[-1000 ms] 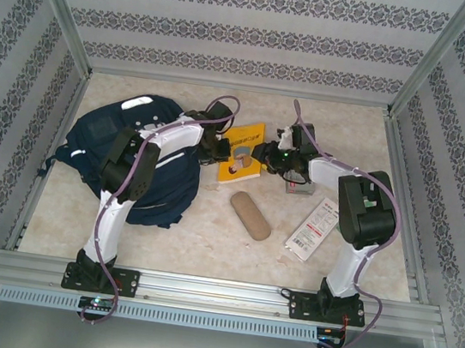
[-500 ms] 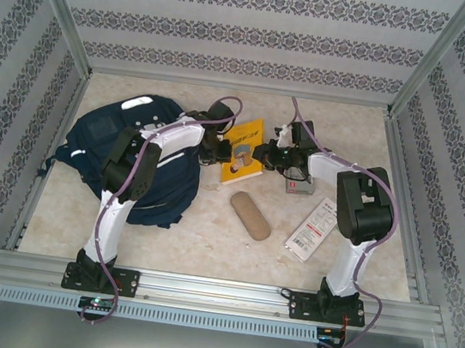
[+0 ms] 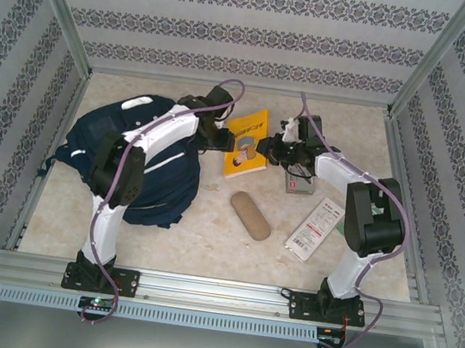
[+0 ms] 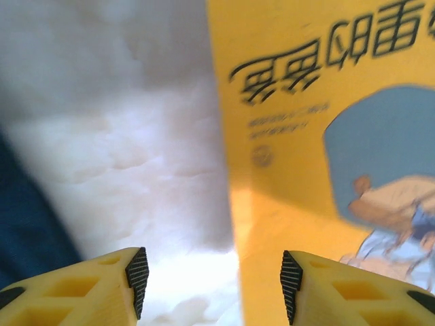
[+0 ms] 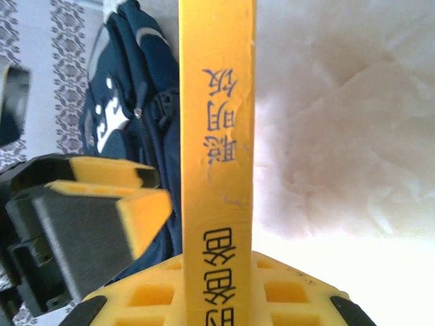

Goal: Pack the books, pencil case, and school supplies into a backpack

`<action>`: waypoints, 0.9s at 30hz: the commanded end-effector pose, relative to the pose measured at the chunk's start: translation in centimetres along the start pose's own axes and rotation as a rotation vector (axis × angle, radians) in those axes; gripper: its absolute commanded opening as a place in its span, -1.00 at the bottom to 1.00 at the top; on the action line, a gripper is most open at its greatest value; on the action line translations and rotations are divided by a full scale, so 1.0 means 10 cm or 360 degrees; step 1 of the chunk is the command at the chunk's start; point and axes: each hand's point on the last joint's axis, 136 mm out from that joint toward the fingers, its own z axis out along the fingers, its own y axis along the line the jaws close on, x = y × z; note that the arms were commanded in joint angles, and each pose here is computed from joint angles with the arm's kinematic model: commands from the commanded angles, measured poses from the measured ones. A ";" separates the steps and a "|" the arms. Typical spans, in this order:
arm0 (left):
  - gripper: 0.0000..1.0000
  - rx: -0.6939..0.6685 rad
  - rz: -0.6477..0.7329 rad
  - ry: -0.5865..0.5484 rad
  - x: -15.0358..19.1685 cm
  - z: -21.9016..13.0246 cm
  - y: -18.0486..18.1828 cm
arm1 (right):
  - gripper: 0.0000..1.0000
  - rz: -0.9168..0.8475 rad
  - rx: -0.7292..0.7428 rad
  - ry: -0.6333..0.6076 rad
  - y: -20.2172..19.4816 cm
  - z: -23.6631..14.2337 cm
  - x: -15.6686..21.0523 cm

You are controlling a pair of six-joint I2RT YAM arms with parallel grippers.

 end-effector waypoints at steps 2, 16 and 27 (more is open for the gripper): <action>0.16 -0.0359 0.0298 0.0061 0.26 -0.45 0.45 | -1.00 -0.0083 -0.0106 -0.0111 0.28 -0.24 -0.12; 0.16 -0.0636 0.0599 0.0366 1.02 -0.59 1.07 | -1.00 -0.0086 -0.0185 -0.0149 0.45 -0.29 -0.14; -0.03 -0.0792 0.0680 0.0524 1.16 -0.29 1.30 | -1.00 -0.0081 -0.0210 -0.0142 0.47 -0.29 -0.10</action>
